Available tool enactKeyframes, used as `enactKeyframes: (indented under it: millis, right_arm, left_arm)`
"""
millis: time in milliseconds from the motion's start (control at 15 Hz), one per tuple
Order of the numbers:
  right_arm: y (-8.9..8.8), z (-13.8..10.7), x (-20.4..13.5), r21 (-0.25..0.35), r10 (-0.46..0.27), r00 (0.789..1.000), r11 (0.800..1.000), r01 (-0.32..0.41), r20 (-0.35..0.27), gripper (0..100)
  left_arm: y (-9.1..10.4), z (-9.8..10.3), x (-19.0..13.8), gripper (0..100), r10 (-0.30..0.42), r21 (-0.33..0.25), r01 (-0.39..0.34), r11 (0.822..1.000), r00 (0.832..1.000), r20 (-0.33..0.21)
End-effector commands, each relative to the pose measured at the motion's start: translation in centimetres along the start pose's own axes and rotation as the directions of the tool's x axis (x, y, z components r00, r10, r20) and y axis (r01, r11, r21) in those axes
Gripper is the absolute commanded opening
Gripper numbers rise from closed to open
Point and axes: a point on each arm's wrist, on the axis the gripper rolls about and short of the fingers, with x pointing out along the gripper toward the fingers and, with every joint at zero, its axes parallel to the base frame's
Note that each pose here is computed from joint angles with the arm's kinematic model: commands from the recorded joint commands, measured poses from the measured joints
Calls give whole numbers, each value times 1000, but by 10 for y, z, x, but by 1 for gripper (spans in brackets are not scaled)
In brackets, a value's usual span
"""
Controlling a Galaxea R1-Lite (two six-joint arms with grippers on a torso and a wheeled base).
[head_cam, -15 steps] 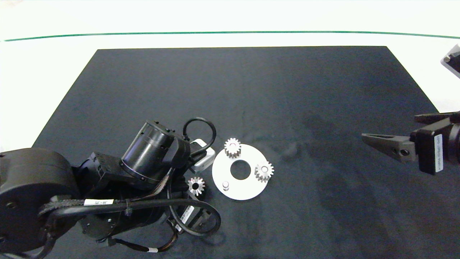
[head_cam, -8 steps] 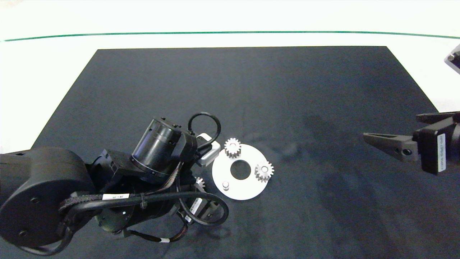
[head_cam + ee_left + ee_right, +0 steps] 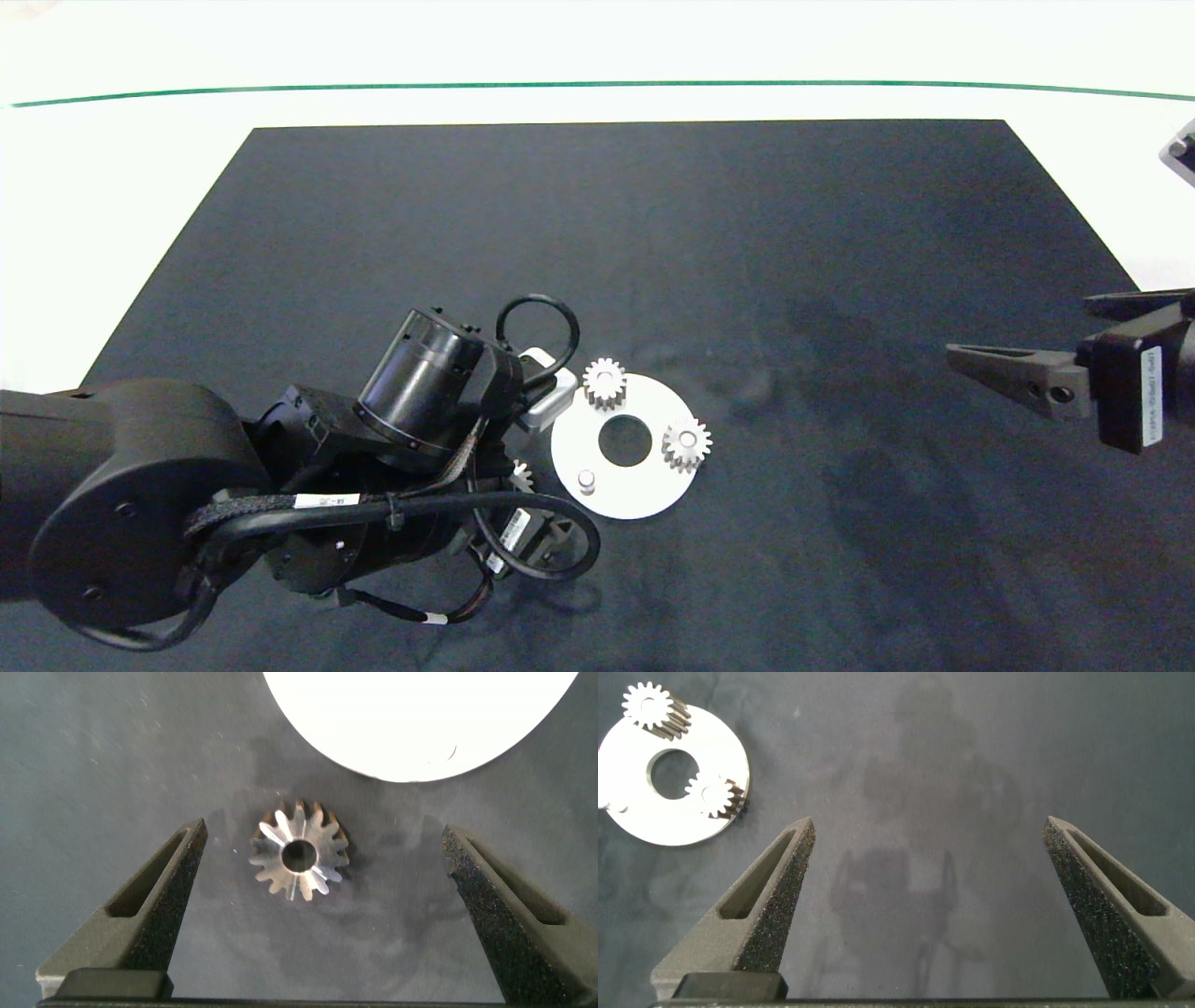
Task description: Install three planetary gears onto the carrier pins
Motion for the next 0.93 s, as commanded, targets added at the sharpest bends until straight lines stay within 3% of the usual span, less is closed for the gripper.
enactKeyframes:
  millis: [67, 933]
  right_arm:
    - [-1, 0, -2, 2, -3, 1000, 1000, 3, 5, 100]
    - [-2, 1, -4, 0, -3, 1000, 1000, 3, 11, 100]
  left_arm:
    - [0, -2, 3, 95, -1, -1, 1, 1000, 1000, -13]
    - [-1, -5, 9, 69, -7, -17, 6, 1000, 999, -32]
